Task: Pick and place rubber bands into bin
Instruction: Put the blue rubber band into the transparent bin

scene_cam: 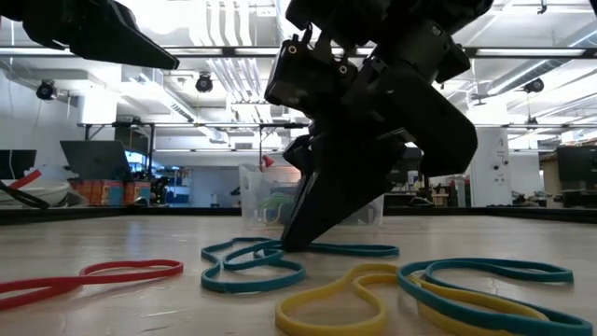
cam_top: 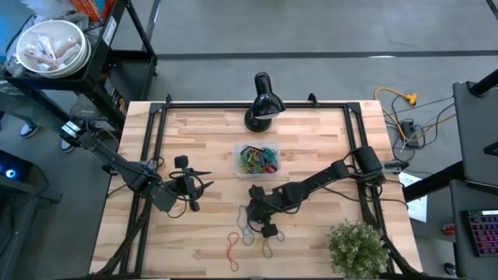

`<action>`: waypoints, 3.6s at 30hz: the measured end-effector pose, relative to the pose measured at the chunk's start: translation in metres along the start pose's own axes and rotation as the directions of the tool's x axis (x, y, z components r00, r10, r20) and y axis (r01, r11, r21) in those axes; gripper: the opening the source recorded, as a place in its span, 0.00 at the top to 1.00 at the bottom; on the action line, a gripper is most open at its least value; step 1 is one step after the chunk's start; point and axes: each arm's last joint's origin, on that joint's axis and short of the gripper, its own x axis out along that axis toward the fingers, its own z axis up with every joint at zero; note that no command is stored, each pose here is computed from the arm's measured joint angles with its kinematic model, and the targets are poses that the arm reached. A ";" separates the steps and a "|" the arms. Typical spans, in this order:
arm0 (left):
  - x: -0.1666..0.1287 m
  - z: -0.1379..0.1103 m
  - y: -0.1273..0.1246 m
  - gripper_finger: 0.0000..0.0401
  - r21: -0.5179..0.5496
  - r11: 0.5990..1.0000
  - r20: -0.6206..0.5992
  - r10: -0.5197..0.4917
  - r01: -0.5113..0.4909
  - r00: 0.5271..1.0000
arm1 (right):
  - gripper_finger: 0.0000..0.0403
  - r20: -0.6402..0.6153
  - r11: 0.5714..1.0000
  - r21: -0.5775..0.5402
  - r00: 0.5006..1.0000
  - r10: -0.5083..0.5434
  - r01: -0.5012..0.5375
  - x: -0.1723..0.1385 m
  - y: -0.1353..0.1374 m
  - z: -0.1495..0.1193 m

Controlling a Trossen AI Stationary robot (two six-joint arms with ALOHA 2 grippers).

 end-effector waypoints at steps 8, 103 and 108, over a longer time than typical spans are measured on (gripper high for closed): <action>0.000 0.000 0.000 0.66 0.000 1.000 0.000 0.000 0.000 1.000 | 0.98 -0.025 0.999 -0.044 1.000 0.002 -0.003 -0.008 0.003 0.008; 0.023 0.008 -0.039 0.66 0.183 0.940 0.106 -0.310 0.288 0.945 | 0.73 -0.054 0.899 -0.136 0.903 -0.427 0.417 -0.107 -0.045 0.027; 0.046 0.014 -0.051 0.66 0.208 0.915 0.062 -0.364 0.344 0.930 | 0.75 -0.076 0.908 -0.173 0.914 -0.399 0.382 -0.107 -0.023 0.024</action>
